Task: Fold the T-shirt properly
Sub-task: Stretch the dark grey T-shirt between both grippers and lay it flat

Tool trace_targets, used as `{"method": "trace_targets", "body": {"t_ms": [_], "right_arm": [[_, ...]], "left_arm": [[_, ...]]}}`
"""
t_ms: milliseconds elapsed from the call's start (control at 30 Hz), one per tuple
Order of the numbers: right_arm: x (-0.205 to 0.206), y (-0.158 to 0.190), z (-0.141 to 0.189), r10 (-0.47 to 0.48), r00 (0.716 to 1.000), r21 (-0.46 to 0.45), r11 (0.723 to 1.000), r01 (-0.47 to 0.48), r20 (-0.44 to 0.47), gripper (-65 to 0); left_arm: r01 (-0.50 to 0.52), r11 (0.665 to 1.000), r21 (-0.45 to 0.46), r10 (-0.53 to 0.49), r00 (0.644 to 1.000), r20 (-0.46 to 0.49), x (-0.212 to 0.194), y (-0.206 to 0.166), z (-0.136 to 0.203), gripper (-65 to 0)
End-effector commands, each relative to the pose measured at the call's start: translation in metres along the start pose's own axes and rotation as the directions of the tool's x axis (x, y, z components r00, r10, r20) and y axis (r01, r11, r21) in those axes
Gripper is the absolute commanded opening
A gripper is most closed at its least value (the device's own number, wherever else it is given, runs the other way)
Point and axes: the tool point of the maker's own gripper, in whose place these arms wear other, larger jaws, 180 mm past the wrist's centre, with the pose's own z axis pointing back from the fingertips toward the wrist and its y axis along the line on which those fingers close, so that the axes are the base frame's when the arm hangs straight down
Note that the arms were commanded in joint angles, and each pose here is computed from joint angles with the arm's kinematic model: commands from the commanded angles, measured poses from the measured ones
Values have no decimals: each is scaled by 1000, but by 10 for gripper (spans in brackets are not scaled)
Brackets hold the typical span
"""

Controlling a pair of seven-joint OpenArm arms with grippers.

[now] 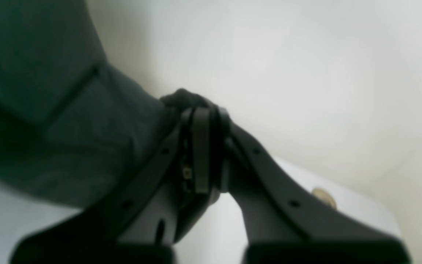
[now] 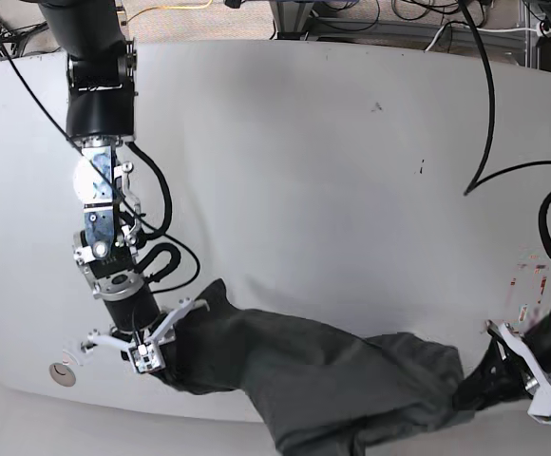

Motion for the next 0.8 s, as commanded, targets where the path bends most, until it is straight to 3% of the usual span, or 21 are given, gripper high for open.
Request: {"method": "trace_targets", "body": {"t_ms": [0,333,567,767], "right_arm": [[1,9,9,0,1000,-1,1000,0,29,-621],[-77,60,57,8,990,61,998,1,-139,-621],[-132,85,94,-5,960,80,996,28,-279,-621],[-164,94,119,-24,932,82,995,58,-361,-621]], "left_arm": [[-19,1000,-19,20,999,25,-3,-8,2,-650],[-203,979,-24,199,971,-133,-115,-50,36,-650],[-320,947,2,310,916,-254,-180,-84,70,-650],[-380,922,72,383,868,-315,-215,-91,102,-650]]}}
